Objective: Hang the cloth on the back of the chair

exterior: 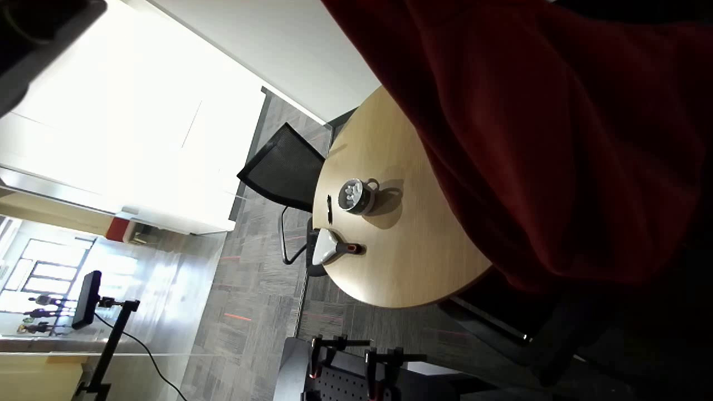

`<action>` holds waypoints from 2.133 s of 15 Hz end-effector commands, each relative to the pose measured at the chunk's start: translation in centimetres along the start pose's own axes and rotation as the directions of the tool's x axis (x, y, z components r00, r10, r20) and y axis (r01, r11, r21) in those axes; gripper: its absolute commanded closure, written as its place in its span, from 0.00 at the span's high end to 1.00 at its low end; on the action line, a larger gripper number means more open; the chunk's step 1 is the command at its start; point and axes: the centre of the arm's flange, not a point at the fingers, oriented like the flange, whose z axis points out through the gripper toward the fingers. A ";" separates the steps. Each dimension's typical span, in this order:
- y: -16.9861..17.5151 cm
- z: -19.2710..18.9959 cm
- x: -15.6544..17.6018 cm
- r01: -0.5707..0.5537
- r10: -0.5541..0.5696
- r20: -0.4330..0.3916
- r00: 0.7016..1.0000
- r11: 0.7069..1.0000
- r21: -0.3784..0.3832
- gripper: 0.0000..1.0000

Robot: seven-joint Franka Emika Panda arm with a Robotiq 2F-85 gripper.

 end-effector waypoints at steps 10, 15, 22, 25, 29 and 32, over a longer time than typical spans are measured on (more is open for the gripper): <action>11.5 2.3 -0.3 -0.137 0.144 0.059 0.988 0.985 -0.106 0.01; 13.5 7.4 -2.8 -0.148 0.173 0.140 0.975 0.974 -0.171 0.01; 12.4 15.4 -5.8 -0.177 0.223 0.144 0.964 0.944 -0.278 0.01; 10.2 17.5 -7.0 -0.142 0.185 0.120 0.975 0.943 -0.301 0.01; 7.3 20.0 -8.3 -0.112 0.143 0.059 0.988 0.926 -0.361 0.01; 6.1 22.1 -9.4 -0.125 0.144 0.019 0.989 0.908 -0.400 0.01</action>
